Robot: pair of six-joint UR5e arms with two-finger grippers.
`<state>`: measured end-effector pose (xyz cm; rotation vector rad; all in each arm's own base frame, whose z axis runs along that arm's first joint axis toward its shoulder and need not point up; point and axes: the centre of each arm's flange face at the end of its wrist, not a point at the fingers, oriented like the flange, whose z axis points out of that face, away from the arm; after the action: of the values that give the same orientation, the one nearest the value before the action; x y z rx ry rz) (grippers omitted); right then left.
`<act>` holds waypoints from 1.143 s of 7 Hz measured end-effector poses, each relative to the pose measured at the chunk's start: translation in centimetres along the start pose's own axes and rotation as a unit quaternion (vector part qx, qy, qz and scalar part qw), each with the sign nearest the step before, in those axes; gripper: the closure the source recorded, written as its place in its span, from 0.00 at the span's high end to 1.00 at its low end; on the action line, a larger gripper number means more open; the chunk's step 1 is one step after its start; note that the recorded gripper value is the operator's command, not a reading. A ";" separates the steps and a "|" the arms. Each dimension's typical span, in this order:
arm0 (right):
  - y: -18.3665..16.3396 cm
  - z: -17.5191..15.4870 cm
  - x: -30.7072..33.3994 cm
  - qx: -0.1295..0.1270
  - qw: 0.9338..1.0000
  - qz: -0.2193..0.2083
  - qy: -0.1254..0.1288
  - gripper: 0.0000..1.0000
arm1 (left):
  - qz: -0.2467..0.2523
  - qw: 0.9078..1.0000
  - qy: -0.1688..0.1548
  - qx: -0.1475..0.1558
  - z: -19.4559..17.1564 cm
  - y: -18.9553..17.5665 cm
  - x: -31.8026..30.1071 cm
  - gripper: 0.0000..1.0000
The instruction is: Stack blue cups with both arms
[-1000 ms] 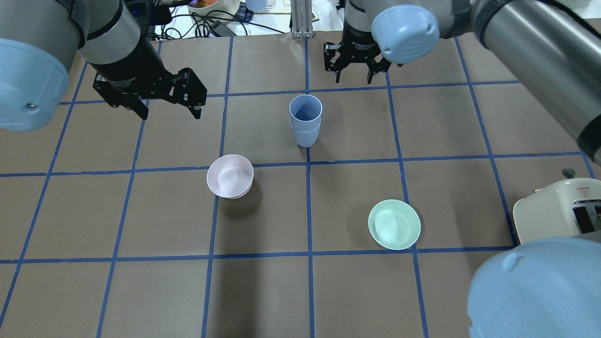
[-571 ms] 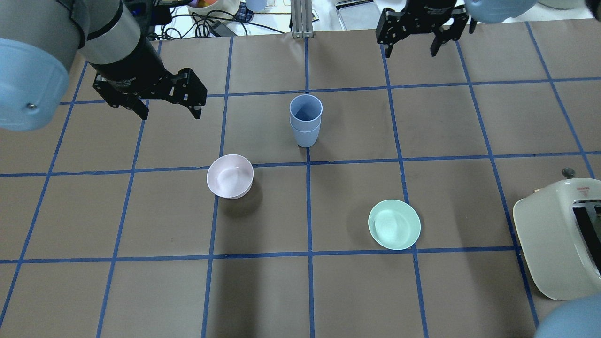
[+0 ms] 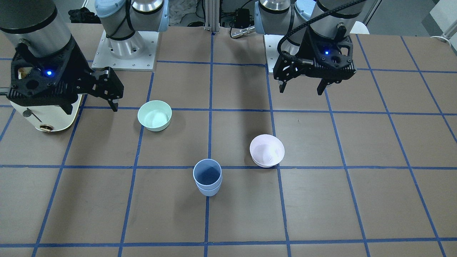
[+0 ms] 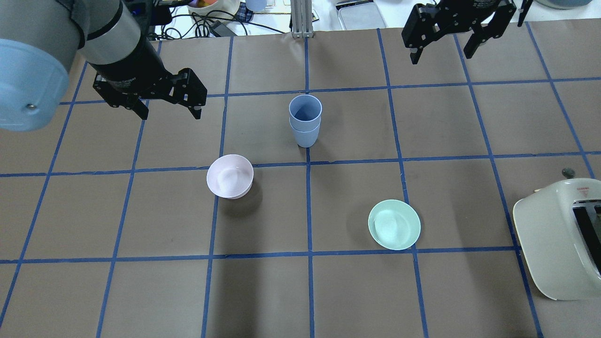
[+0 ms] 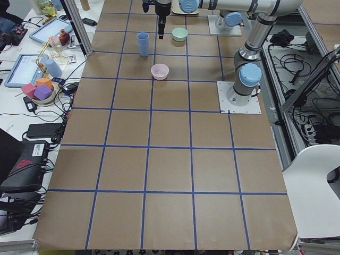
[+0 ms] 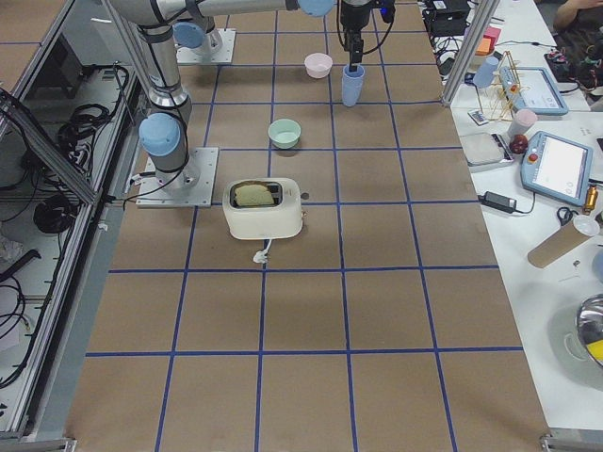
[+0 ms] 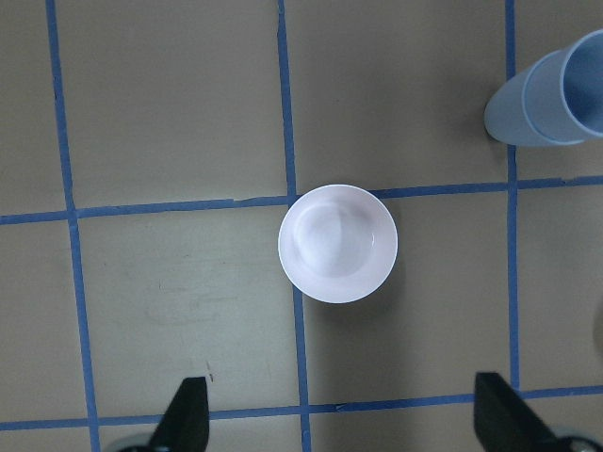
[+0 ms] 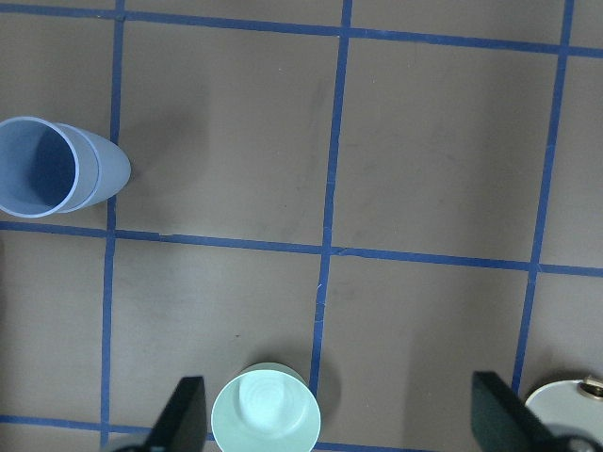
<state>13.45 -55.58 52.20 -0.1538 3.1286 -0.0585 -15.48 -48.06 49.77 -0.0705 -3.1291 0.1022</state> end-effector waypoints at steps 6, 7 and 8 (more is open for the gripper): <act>2.1 0.5 0.6 -0.011 1.000 -0.001 0.003 1.00 | -0.001 1.000 0.000 -0.003 0.1 0.0 -0.1 1.00; 2.1 0.5 0.8 -0.011 1.000 0.000 0.003 1.00 | -0.001 1.000 0.000 -0.003 0.1 -0.1 -0.1 1.00; 2.2 0.5 0.8 -0.010 1.000 0.001 0.004 1.00 | -0.001 1.000 0.000 -0.003 0.1 -0.1 -0.1 1.00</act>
<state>12.44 -53.51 51.62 -0.1509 3.1372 -0.0267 -15.42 -48.14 49.67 -0.0685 -3.1296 0.0935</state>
